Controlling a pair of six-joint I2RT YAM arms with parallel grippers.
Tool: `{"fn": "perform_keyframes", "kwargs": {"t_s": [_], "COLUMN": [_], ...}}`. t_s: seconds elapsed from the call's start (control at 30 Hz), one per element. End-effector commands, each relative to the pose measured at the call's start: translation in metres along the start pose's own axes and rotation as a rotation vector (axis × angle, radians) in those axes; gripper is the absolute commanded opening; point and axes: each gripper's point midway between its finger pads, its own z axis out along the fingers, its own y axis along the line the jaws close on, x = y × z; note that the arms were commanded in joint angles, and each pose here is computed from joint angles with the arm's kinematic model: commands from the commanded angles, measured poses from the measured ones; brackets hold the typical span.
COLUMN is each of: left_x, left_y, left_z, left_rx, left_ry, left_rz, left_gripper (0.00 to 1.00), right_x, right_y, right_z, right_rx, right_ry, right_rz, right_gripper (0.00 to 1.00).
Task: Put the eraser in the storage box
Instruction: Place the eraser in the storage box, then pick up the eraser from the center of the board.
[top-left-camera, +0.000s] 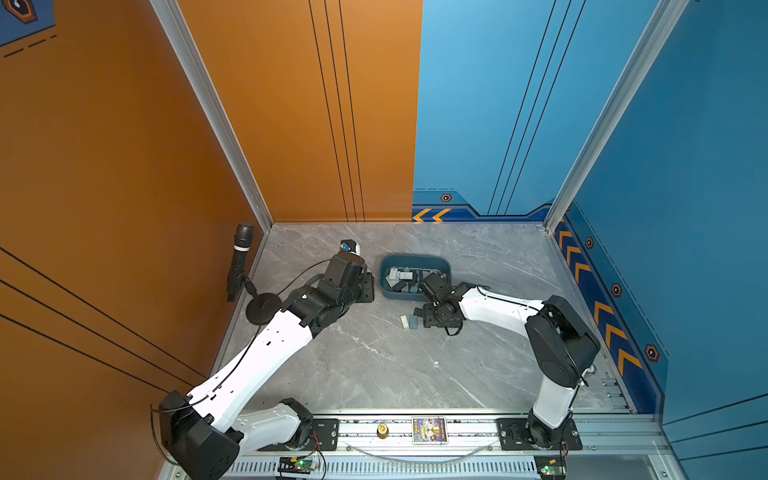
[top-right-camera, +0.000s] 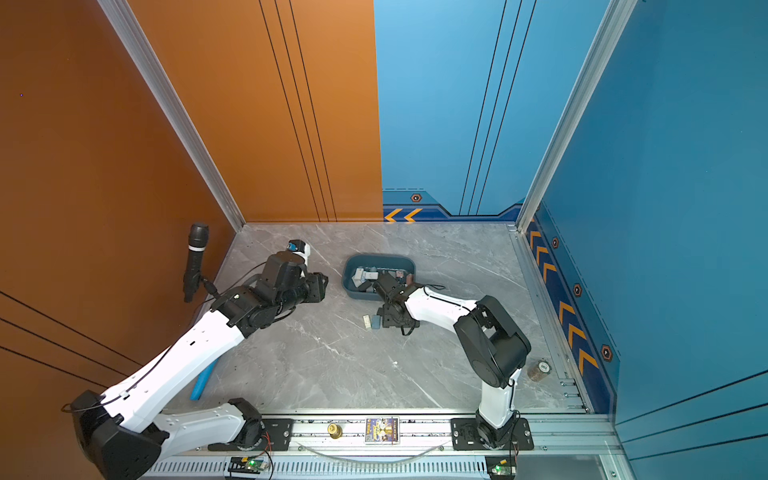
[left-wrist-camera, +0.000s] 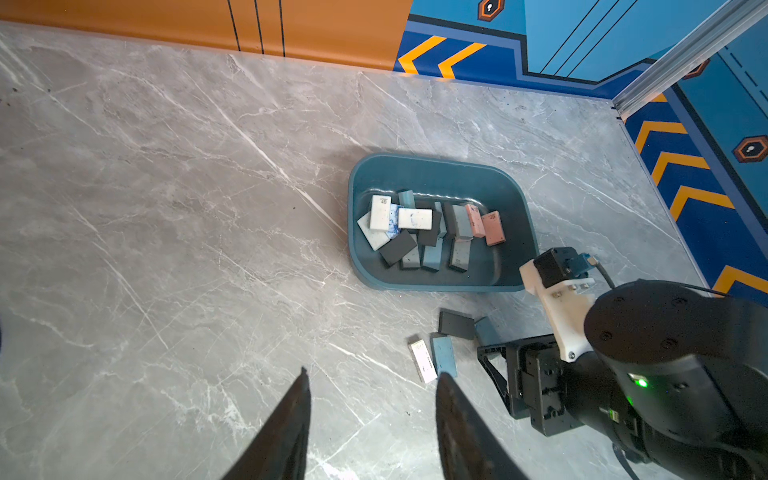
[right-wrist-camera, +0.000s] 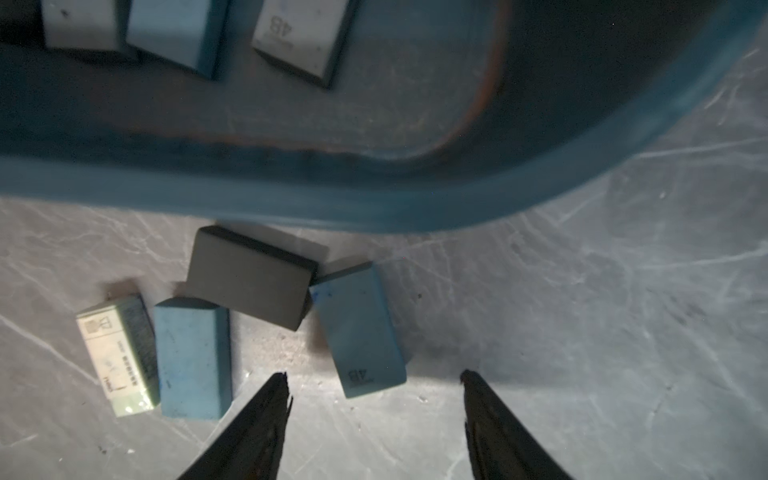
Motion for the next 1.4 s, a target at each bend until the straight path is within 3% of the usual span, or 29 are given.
{"fn": "perform_keyframes", "kwargs": {"t_s": [0.0,0.4,0.83,0.97,1.37], "left_x": [0.003,0.004,0.007,0.008,0.018], "left_y": [0.0,0.003,0.007,0.009,0.009], "left_z": [-0.004,-0.006,-0.009,-0.008,-0.003], "left_rx": [0.009,0.002,-0.007,-0.011,-0.006], "left_ry": [-0.008,-0.013,-0.018,-0.015,0.014], "left_rz": [-0.024,-0.026,-0.031,-0.032,-0.03], "left_gripper": [0.49,0.5,0.5,0.5,0.5], "right_x": [-0.005,-0.01,-0.007,-0.005,-0.021], "right_y": [0.001,-0.014,-0.008,-0.007,-0.009], "right_z": [0.004,0.02,0.018,0.011,-0.051], "right_rx": [0.014,0.066,0.051,0.048,0.009], "right_ry": [-0.004,0.022,0.032,0.029,-0.059], "right_rz": [-0.024,-0.001,-0.007,-0.009,0.009], "right_gripper": [0.67,0.62,0.29,0.18,0.17]}}
